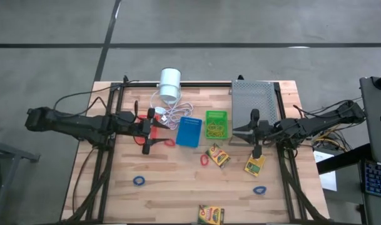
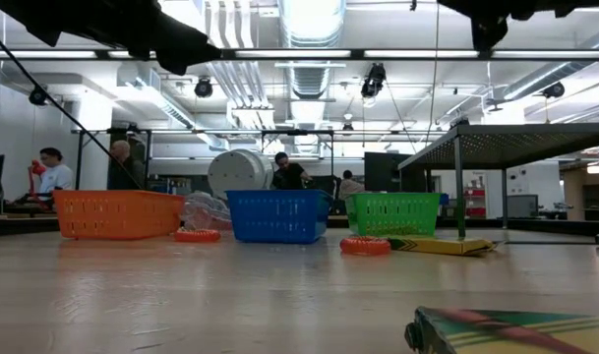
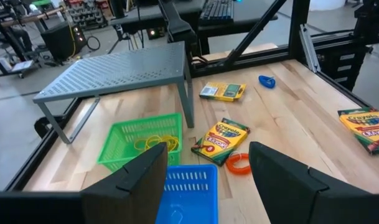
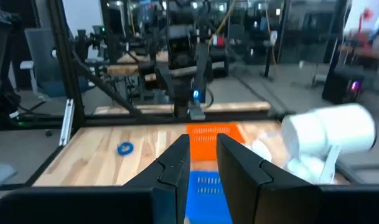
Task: Pick & Place Office Desk Supplies
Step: Put the pack of crayon into the blue bin
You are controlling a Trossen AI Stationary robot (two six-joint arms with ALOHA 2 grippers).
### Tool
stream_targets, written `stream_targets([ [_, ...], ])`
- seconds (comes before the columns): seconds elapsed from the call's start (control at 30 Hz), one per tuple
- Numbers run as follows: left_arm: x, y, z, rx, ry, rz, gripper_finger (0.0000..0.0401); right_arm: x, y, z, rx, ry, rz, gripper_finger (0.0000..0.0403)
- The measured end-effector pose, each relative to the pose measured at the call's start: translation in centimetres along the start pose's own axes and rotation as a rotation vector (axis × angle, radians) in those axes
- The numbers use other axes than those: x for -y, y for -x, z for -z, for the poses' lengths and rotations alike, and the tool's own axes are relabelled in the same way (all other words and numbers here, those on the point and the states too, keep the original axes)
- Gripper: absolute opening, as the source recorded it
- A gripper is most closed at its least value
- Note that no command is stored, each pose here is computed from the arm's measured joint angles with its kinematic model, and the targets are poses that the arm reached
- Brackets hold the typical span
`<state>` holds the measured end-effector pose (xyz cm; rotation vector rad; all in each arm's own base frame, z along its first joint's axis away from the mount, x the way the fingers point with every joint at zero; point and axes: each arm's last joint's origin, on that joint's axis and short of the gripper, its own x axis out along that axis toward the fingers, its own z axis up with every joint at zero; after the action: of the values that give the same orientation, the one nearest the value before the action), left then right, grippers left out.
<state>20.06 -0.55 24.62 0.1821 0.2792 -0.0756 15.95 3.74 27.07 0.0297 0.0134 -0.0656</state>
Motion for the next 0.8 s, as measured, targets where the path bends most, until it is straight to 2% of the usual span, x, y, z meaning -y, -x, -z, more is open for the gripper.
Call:
stream_targets([
  [0.1,0.0,0.0,0.1,-0.01,0.0,0.002,0.023,-0.1,0.0,-0.7,0.032,0.071,-0.024,0.0075],
  [0.5,0.0,0.0,0.1,-0.012,0.001,0.002,0.023,-1.4,-2.3,-6.4,0.087,0.094,-0.059,0.0075],
  [0.67,0.0,0.0,0.1,-0.012,0.001,0.003,0.023,-3.4,-4.4,-8.8,0.042,0.219,-0.106,0.0075],
  [0.8,0.0,0.0,0.1,-0.012,0.001,0.003,0.023,-5.7,-5.8,-10.6,-0.058,0.336,-0.172,0.0075],
])
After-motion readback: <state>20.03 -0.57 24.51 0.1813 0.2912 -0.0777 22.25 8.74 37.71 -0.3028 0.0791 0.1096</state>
